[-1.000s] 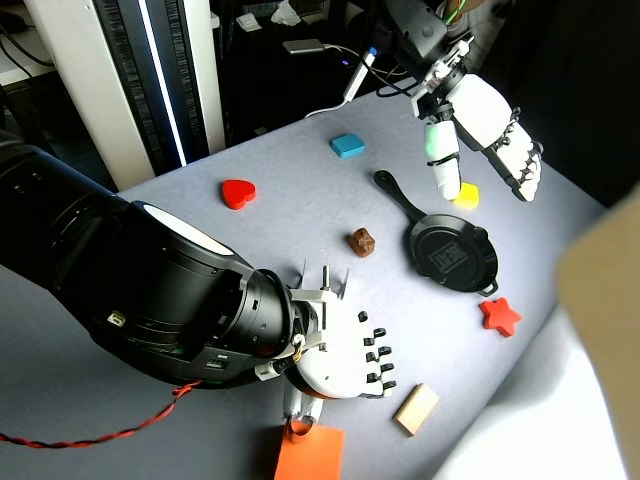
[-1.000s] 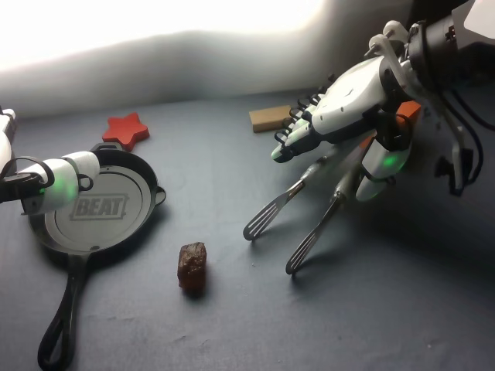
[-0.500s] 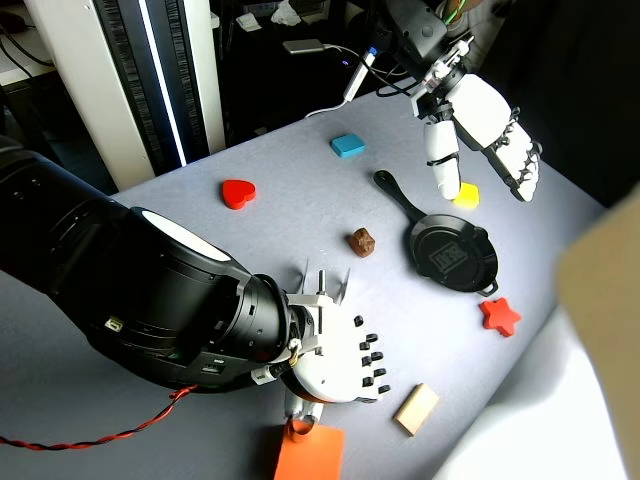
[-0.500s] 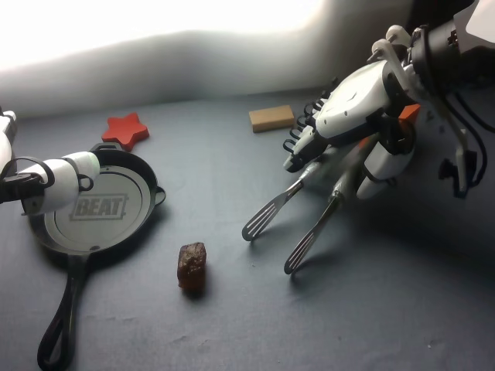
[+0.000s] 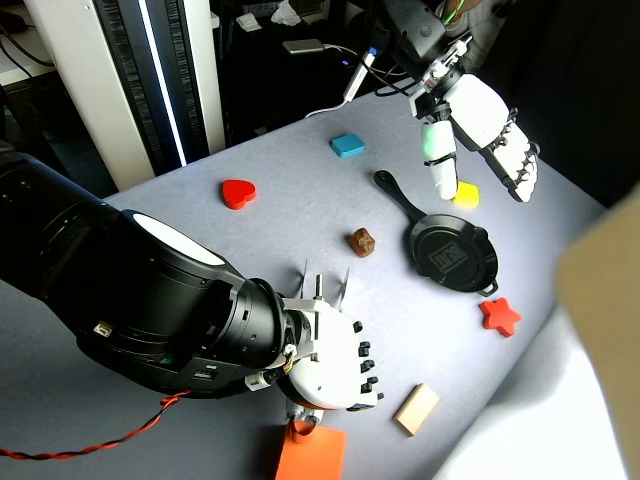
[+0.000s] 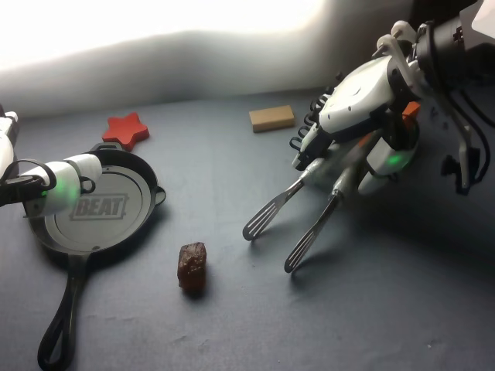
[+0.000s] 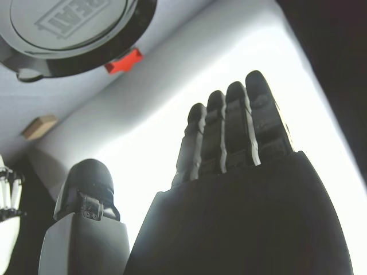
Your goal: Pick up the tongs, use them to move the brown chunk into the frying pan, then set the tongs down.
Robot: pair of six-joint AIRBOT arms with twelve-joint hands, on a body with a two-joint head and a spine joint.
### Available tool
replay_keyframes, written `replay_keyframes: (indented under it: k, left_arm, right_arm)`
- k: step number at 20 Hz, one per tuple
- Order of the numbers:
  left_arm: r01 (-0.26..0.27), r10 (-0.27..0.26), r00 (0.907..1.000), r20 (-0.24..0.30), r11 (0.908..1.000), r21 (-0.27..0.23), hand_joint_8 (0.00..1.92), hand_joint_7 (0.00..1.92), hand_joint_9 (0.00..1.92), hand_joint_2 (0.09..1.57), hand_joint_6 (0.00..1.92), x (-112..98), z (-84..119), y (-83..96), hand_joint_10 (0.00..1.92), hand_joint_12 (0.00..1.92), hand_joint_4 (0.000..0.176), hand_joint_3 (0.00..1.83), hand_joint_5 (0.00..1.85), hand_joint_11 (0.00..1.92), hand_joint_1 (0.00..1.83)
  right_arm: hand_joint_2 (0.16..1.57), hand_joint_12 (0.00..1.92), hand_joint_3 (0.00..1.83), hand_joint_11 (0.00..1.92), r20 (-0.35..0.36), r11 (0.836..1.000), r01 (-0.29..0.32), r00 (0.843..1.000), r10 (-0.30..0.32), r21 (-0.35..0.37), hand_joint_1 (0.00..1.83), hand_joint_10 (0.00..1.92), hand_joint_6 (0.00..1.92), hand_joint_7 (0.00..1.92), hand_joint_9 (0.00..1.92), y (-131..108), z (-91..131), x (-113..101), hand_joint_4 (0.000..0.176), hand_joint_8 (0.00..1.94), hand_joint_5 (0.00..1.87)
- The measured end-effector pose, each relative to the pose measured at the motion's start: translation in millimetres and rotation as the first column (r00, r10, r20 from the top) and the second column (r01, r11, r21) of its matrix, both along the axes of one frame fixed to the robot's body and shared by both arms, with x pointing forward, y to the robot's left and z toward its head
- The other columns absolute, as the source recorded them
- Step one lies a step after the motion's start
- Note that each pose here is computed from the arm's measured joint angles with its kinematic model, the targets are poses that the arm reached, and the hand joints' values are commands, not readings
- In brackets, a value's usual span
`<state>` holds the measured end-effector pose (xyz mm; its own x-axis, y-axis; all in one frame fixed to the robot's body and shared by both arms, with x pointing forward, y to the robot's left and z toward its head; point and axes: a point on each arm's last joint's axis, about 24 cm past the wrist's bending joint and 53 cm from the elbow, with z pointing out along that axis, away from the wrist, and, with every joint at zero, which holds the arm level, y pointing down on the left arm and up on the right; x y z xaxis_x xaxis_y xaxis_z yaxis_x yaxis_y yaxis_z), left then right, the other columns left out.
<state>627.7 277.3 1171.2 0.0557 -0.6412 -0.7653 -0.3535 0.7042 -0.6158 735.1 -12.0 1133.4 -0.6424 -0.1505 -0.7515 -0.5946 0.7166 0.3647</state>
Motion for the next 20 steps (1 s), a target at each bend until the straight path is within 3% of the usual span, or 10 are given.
replay_keyframes:
  k: [7, 20]
  left_arm:
    - [-0.001, 0.001, 1.0000, -0.001, 1.0000, 0.000, 0.00, 0.06, 0.04, 1.18, 0.00, -0.1, -0.2, 0.2, 0.00, 0.16, 0.000, 0.00, 0.04, 0.00, 0.00]
    - [-0.002, 0.002, 1.0000, 0.000, 1.0000, -0.001, 0.00, 0.10, 0.07, 1.17, 0.01, -1.3, 0.1, -0.5, 0.00, 0.20, 0.000, 0.00, 0.09, 0.00, 0.00]
  right_arm:
    - [1.19, 1.20, 0.01, 0.00, 0.009, 1.000, 0.002, 1.000, -0.002, 0.006, 1.02, 0.07, 0.05, 0.44, 0.37, 0.6, 5.4, 1.7, 0.000, 0.02, 0.42]
    - [1.24, 1.39, 0.02, 0.00, 0.020, 1.000, 0.000, 1.000, -0.001, 0.016, 1.04, 0.14, 0.10, 0.61, 0.52, 4.7, 9.5, 1.5, 0.000, 0.04, 0.58]
